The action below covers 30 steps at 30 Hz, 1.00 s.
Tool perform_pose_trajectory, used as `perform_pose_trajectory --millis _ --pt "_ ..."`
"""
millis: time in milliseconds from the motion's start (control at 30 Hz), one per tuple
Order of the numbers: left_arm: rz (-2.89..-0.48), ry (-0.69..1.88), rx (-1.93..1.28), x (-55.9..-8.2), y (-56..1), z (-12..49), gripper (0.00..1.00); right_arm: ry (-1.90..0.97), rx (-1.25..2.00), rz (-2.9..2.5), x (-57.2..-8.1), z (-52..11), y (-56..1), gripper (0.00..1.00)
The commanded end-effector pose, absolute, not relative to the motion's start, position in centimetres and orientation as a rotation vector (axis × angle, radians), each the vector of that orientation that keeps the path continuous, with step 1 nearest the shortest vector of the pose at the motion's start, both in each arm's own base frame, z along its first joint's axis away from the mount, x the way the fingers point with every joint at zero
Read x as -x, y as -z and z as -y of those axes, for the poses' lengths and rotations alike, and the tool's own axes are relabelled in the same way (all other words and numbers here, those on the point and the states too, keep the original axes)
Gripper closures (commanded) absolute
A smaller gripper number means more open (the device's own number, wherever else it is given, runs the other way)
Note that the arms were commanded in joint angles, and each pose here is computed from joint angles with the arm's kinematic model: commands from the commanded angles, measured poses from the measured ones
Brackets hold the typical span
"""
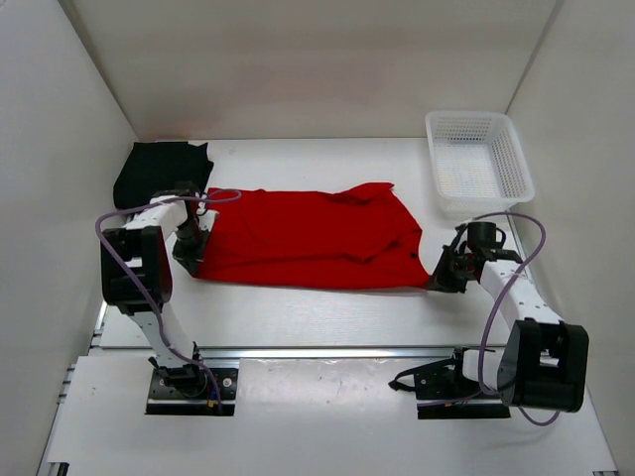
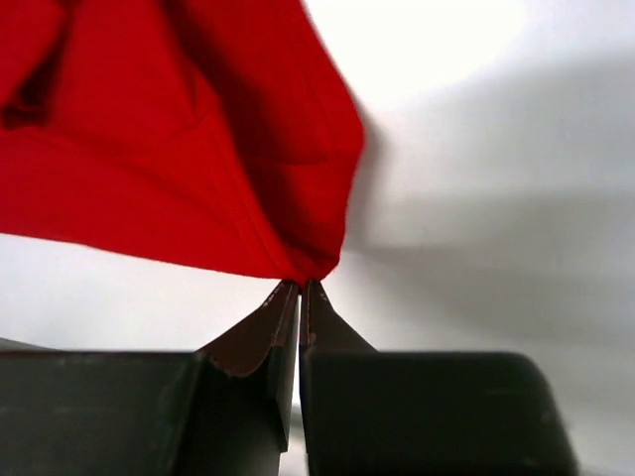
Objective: Fold and stack the t-shirts
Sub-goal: Fold the flattened tshirt in 1/3 of the way
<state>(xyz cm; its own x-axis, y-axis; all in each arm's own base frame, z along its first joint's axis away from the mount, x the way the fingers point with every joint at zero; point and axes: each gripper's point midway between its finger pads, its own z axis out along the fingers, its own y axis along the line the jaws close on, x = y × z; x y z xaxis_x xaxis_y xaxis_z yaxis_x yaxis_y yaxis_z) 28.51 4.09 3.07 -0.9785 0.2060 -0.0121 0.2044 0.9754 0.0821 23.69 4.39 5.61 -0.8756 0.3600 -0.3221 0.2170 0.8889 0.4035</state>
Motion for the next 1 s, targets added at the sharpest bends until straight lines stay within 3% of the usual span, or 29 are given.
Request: perform_pose_trajectory --millis 0,100,233,267,333,367,400,500,567,767,967 --pt "-3.126 -0.224 -0.392 -26.2 -4.9 -5.5 1.00 -0.515 -0.574 -2.762 -19.5 -4.9 -5.1 1.00" --pt "-3.152 -0.278 -0.418 -24.1 -5.2 -5.6 0.97 -0.463 -0.606 -2.770 -18.4 -5.2 -6.4 1.00" --pt "-3.187 -0.388 -0.414 -21.6 -5.9 -6.5 0.70 -0.471 -0.710 -2.823 -16.7 -4.3 -6.9 0.95" --pt "-3.184 -0.421 -0.397 -21.1 -6.0 -6.7 0.69 -0.443 -0.706 -2.824 -16.5 -4.1 -7.0 0.94" --pt "-3.190 -0.463 -0.388 -20.2 -6.1 -7.1 0.55 -0.365 -0.718 -2.839 -15.7 -3.5 -7.4 0.79" --pt "-3.186 -0.470 -0.357 -19.6 -6.2 -7.1 0.48 -0.343 -0.706 -2.838 -15.6 -3.3 -7.7 0.67" --pt "-3.191 -0.477 -0.340 -19.4 -6.2 -7.0 0.46 -0.331 -0.695 -2.826 -15.8 -3.3 -8.1 0.61" --pt "-3.173 -0.468 -0.259 -18.6 -6.6 -6.7 0.44 -0.421 -0.553 -2.705 -18.7 -4.8 -10.4 0.56" --pt "-3.132 -0.494 -0.229 -18.9 -7.4 -7.0 0.45 -0.482 -0.436 -2.628 -21.6 -6.6 -11.8 0.47" --pt "-2.798 -0.918 -0.090 -22.0 -12.4 -12.1 0.46 -0.608 -0.304 -2.598 -28.5 -9.9 -12.3 0.46" --pt "-2.785 -0.796 -0.084 -24.6 -10.8 -11.2 0.38 -0.495 -0.462 -2.655 -28.8 -6.7 -7.9 0.53"
